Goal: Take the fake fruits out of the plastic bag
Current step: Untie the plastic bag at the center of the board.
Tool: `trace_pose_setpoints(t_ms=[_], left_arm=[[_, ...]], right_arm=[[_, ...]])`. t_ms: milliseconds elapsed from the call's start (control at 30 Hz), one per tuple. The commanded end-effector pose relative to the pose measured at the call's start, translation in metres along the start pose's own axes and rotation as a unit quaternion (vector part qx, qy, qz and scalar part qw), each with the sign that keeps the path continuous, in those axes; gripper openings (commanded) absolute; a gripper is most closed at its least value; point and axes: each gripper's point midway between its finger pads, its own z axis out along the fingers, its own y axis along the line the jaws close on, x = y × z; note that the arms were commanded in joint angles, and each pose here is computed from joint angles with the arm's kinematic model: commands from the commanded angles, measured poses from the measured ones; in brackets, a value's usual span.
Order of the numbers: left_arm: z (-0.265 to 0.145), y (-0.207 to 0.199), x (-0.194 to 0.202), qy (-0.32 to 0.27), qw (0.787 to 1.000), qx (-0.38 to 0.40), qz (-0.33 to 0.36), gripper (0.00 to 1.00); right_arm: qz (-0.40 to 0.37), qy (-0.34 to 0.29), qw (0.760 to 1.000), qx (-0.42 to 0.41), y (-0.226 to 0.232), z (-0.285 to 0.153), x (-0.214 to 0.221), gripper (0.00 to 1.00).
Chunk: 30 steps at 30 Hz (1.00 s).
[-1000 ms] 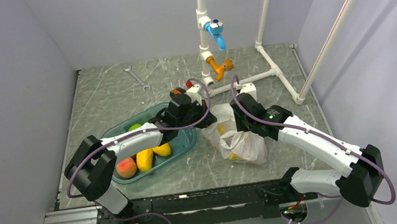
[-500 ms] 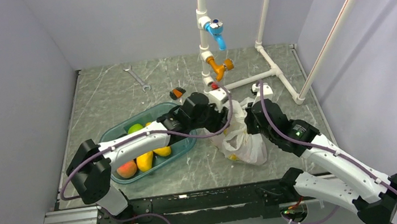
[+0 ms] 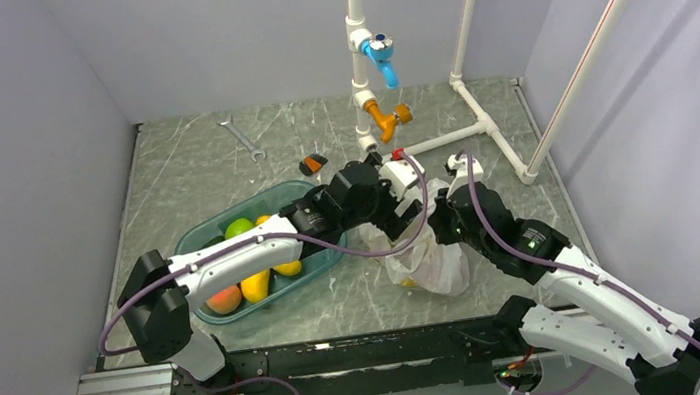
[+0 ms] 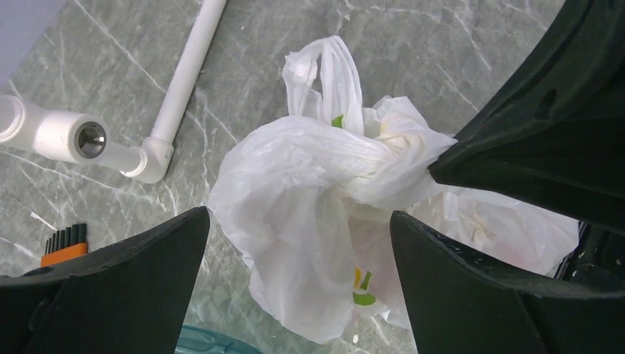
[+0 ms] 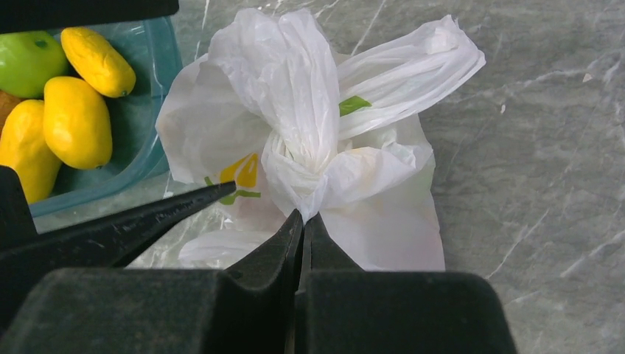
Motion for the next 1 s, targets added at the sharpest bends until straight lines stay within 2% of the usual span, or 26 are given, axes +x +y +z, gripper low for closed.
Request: trace_pose_setpoints(t_ms=[0, 100, 200, 333, 467, 533, 567, 667, 733, 800, 833, 867, 900, 967], left_arm=[[-0.013, 0.011, -0.037, -0.063, 0.998, -0.014, -0.012, 0.99], [-0.005, 0.012, -0.036, -0.061, 0.998, -0.002, -0.035, 0.98], [0.005, 0.005, -0.035, -0.063, 0.995, 0.036, -0.075, 0.90], [0.013, 0.001, -0.030, -0.055, 0.993, 0.052, -0.086, 0.82], [0.020, -0.007, -0.032, -0.059, 0.991, 0.075, -0.091, 0.85], [0.023, -0.008, -0.028, -0.053, 0.991, 0.076, -0.096, 0.83], [0.023, -0.007, -0.026, -0.053, 0.991, 0.073, -0.098, 0.77], [0.021, 0.006, -0.022, -0.052, 0.992, 0.033, -0.107, 0.51], [0.016, 0.021, -0.022, -0.058, 0.992, -0.005, -0.113, 0.40], [0.009, 0.039, -0.022, -0.070, 0.989, -0.036, -0.129, 0.25], [0.004, 0.048, -0.023, -0.079, 0.984, -0.047, -0.152, 0.11], [0.001, 0.057, -0.022, -0.086, 0.979, -0.054, -0.175, 0.04], [-0.001, 0.065, -0.015, -0.087, 0.975, -0.056, -0.199, 0.00], [-0.005, 0.078, -0.009, -0.097, 0.963, -0.059, -0.246, 0.00]], right_arm=[[0.016, -0.011, 1.000, -0.020, 0.004, -0.005, 0.000, 0.00], [0.017, -0.016, 0.999, -0.028, 0.005, -0.009, -0.001, 0.00], [0.017, -0.020, 0.999, -0.034, 0.006, -0.012, -0.003, 0.00], [0.018, -0.017, 0.999, -0.033, 0.007, -0.012, -0.003, 0.00], [0.021, -0.014, 0.999, -0.040, 0.009, -0.012, -0.001, 0.00], [0.022, -0.013, 0.999, -0.042, 0.010, -0.011, 0.000, 0.00], [0.023, -0.012, 0.999, -0.042, 0.010, -0.011, 0.000, 0.00], [0.027, -0.010, 0.999, -0.038, 0.009, -0.012, 0.000, 0.00], [0.032, -0.013, 0.999, -0.024, 0.004, -0.014, 0.000, 0.00], [0.047, -0.021, 0.999, -0.004, -0.005, -0.017, -0.001, 0.00], [0.054, -0.027, 0.998, 0.006, -0.009, -0.019, -0.002, 0.00], [0.064, -0.035, 0.997, 0.013, -0.013, -0.022, -0.004, 0.00], [0.075, -0.044, 0.996, 0.024, -0.018, -0.024, -0.005, 0.00], [0.114, -0.065, 0.990, 0.054, -0.031, -0.031, -0.009, 0.00]])
